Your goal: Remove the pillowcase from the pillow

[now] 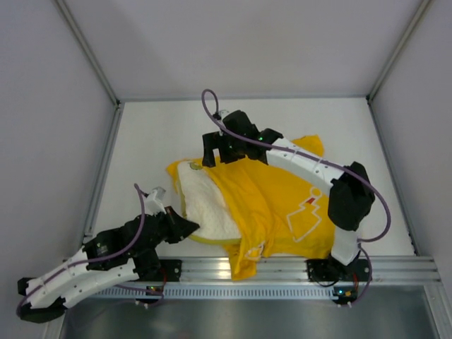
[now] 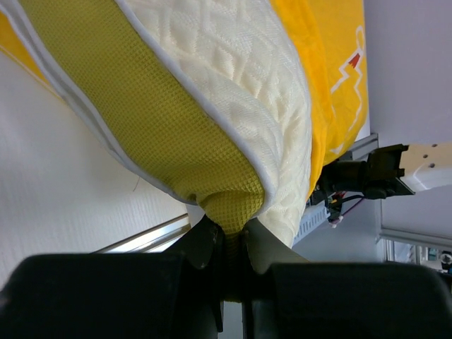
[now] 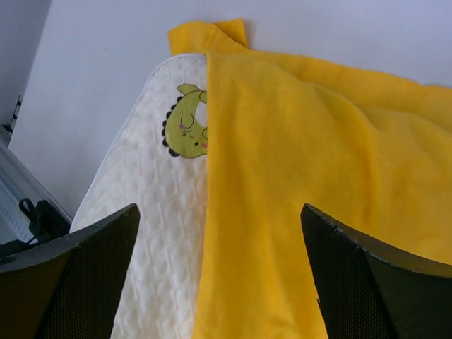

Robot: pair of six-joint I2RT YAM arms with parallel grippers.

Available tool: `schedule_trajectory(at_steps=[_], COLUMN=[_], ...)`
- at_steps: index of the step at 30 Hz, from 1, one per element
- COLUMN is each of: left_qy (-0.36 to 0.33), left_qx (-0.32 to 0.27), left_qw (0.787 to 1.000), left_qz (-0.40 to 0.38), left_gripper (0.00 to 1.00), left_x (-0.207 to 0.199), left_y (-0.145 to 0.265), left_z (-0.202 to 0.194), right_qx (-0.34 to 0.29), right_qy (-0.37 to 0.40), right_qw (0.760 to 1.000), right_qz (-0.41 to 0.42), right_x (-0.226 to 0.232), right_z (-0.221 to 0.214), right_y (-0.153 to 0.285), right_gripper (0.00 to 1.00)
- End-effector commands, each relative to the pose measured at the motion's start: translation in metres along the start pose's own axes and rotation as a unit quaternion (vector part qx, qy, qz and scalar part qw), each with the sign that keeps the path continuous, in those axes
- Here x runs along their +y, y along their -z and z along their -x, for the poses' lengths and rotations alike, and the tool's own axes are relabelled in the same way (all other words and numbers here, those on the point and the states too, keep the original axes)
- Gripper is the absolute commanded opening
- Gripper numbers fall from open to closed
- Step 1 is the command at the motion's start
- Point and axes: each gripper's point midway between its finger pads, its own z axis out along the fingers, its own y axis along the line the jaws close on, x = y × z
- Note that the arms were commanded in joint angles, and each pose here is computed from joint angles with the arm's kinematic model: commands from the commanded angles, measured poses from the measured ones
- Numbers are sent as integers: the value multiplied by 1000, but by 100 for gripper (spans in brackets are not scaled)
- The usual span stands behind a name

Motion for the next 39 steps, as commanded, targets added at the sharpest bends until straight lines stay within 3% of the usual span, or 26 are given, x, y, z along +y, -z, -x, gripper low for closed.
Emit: schedule_trajectory(at_steps=[1,11,16,23,26,30,34,39], left_qy=[22,22,20,19,11,-3,-15,-7], left_qx=[16,24,22,21,12,-25,-73,-114], left_qw=[999,999,999,999,999,996,994,991], left_qz=[-36,-17,-15,-21,-41,-80,-75,-75], left_gripper=[0,0,0,0,0,0,0,0], left_x=[-13,-4,-4,-9,-20,-46,-55,-51], left_y=[6,4,4,7,16,44,83,116], left_z=[-5,-10,-9,-6,3,32,68,91], right_qx=[-8,25,34,12,0,-8,-39,-50], right_qy=[33,57,58,32,3,-53,-117,-171], right_qw=[999,998,998,996,993,983,961,937], right_qz=[16,-5,-9,-82,-122,-178,-249,-302], right_x=[10,-4,-8,-48,-80,-138,-212,-267], right_z=[15,-9,-14,-4,4,5,14,-1], right_y=[-16,-64,-75,-74,-68,-48,-1,49], right_gripper=[90,79,54,22,9,1,0,0])
